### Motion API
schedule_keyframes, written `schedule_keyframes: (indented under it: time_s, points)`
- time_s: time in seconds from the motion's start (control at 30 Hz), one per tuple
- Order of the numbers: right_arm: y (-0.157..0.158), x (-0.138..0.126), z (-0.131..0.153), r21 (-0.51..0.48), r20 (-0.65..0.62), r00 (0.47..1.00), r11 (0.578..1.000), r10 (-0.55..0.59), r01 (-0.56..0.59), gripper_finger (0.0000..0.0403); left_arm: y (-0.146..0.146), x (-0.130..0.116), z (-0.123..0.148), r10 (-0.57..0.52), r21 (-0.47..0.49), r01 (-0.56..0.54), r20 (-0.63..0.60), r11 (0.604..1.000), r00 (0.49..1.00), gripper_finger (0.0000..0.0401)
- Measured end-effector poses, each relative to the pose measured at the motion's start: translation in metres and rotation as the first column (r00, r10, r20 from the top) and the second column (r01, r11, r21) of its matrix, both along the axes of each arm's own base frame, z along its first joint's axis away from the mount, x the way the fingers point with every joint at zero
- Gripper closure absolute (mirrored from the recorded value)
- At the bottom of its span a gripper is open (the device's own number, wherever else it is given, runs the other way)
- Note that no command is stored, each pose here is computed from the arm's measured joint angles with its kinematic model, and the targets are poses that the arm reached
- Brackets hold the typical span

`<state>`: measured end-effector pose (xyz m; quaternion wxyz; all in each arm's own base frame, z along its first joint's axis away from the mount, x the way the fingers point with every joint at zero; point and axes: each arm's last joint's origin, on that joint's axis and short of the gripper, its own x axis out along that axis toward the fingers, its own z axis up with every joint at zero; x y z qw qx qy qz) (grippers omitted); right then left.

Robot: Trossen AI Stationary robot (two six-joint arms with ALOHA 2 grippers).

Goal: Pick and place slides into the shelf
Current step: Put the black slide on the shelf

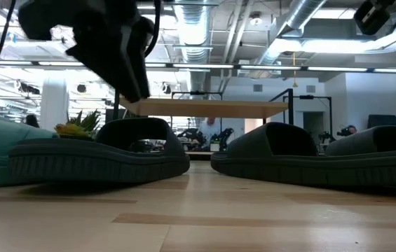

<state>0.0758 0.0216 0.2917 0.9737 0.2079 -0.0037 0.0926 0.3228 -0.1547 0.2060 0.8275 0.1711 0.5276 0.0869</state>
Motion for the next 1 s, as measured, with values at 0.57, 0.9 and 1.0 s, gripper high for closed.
schedule_keyframes:
  time_s: [0.57,0.9,1.0]
  points:
    - [0.0,0.0,0.001,0.008,0.003,1.0,1.0,0.0,0.0,0.0278,-0.001,0.006,-0.027,0.065,0.08,-0.063,-0.017,0.995,0.998,0.0239]
    - [0.0,0.0,0.001,0.01,0.002,1.0,1.0,-0.001,0.001,0.0278,0.002,0.005,-0.028,0.128,0.113,-0.128,0.009,0.985,0.992,0.0243]
    - [0.0,0.0,0.0,0.01,0.0,1.0,1.0,-0.003,0.003,0.0278,0.002,0.005,-0.028,0.128,0.111,-0.128,0.008,0.986,0.992,0.0259]
